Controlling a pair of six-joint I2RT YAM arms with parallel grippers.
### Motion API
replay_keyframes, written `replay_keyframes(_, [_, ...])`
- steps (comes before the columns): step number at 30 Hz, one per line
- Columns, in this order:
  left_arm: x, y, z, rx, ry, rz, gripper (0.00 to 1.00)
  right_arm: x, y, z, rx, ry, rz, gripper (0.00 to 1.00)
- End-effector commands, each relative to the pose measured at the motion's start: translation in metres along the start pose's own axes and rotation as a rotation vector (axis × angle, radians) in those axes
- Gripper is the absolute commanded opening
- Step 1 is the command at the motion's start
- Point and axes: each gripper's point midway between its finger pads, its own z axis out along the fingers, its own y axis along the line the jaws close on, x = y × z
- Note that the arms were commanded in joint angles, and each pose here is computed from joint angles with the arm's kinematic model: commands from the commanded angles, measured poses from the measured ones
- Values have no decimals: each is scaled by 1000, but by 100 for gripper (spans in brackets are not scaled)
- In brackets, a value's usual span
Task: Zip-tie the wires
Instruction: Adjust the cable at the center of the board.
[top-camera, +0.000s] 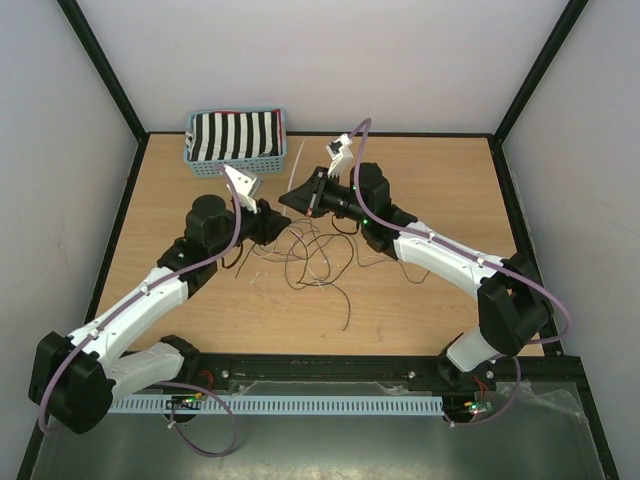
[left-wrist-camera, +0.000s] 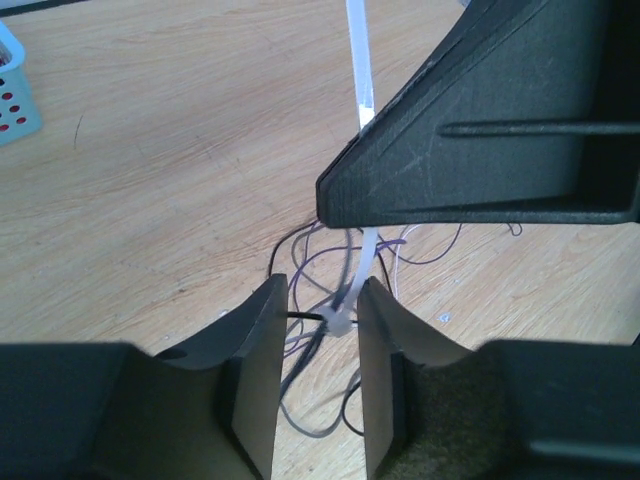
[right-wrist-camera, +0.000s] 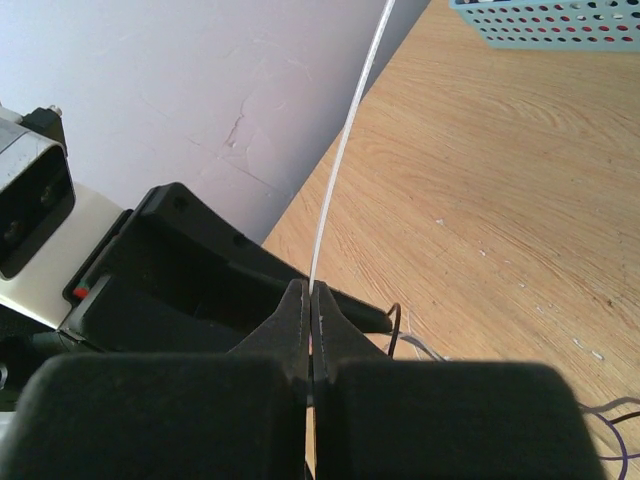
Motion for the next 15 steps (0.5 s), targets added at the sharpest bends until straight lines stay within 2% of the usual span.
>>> replay_keyframes(1, [-29,-6,5,22,-78,43,29,-8,15,0,-46,-25,-4,0])
replay_keyframes(3, [-29,-7,6,29,-79,51,18,-8,15,0,-45,-25,-1,0])
replay_keyframes(7, [-22,-7,8,36,-63,55,8,-14,14,-1,-28,-57,-14,0])
replay_keyframes(15, [8,-4,6,27,-13,20,6,-49,24,1,16,-136,-89,0])
